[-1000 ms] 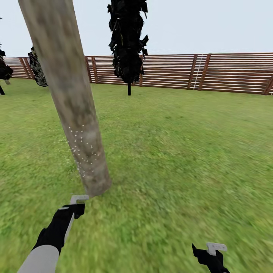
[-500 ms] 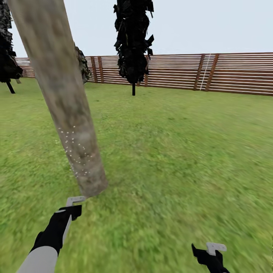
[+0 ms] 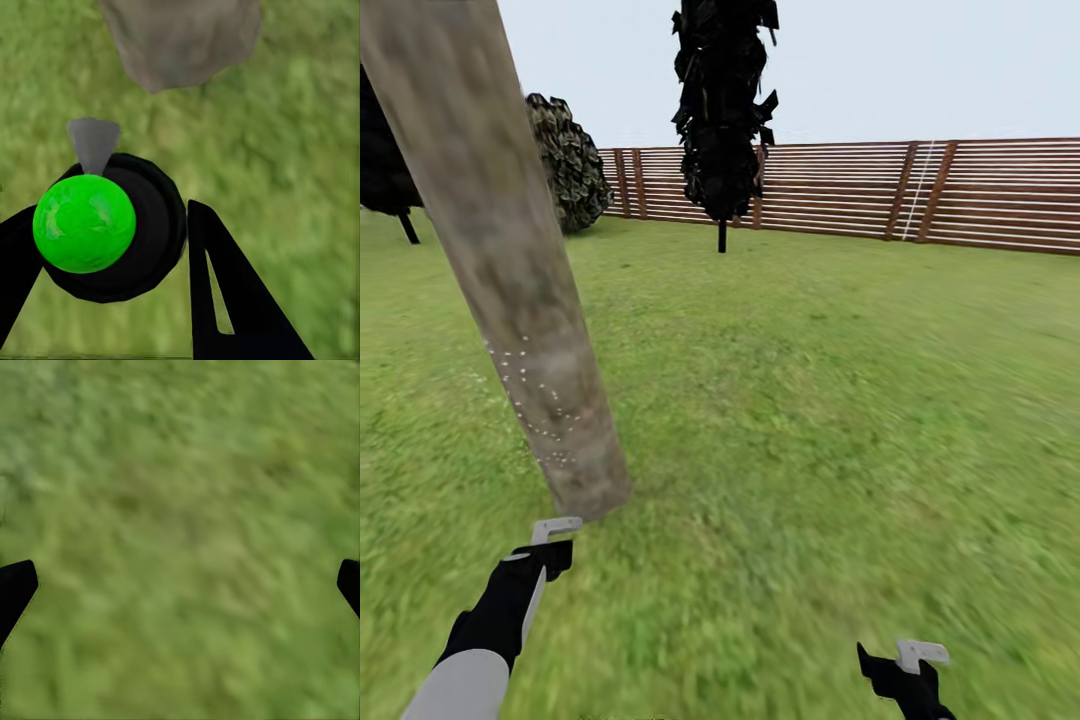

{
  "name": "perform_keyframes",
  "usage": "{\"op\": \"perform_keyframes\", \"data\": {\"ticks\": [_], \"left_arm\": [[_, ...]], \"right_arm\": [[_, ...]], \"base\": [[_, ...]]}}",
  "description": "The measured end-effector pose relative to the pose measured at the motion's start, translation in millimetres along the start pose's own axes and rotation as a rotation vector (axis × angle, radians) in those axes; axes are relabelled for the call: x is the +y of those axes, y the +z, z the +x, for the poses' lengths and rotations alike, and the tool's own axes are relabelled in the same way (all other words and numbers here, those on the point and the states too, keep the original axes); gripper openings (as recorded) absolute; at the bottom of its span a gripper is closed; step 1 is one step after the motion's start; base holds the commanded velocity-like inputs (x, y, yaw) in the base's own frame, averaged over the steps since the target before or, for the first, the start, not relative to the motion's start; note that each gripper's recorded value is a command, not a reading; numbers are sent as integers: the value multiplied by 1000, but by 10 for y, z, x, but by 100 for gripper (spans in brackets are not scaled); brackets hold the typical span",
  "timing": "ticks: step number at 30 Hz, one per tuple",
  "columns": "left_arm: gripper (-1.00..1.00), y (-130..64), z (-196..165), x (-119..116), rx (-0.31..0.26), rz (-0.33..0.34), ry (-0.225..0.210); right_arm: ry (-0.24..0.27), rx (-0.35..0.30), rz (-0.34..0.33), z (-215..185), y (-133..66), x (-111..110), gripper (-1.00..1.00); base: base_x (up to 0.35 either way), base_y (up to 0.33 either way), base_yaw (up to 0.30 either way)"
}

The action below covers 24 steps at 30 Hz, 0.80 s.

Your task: In the garden, pick up the pesticide atomizer on the floor and spray pesticide onto both trees until each tree trunk is fully covered.

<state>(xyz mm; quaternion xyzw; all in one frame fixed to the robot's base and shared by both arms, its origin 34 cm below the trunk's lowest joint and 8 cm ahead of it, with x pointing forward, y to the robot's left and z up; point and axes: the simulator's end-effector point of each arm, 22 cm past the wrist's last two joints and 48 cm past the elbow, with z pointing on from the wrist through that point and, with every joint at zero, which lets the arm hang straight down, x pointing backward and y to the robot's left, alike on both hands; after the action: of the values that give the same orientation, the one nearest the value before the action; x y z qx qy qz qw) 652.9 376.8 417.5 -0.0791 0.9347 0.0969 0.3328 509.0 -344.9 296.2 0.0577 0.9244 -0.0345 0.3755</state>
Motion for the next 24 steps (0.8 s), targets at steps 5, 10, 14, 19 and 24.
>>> {"op": "perform_keyframes", "data": {"ticks": [5,10,14,19,24], "left_arm": [[-100,-2,-7,-4,-2,1,-1],[-100,-3,-11,-1,-2,0,-3],[-100,-3,-13,0,-3,0,-3],[-100,-4,-20,1,-3,0,-3],[-100,-4,-19,2,-3,0,-3]], "right_arm": [[1,0,-1,0,0,10,100],[1,0,-1,0,0,10,100],[2,0,1,0,0,6,100],[2,0,2,0,0,3,100],[2,-1,3,0,0,2,100]], "base": [[2,-275,276],[0,-275,138],[11,-275,7],[74,-275,55],[83,-275,249]]}}
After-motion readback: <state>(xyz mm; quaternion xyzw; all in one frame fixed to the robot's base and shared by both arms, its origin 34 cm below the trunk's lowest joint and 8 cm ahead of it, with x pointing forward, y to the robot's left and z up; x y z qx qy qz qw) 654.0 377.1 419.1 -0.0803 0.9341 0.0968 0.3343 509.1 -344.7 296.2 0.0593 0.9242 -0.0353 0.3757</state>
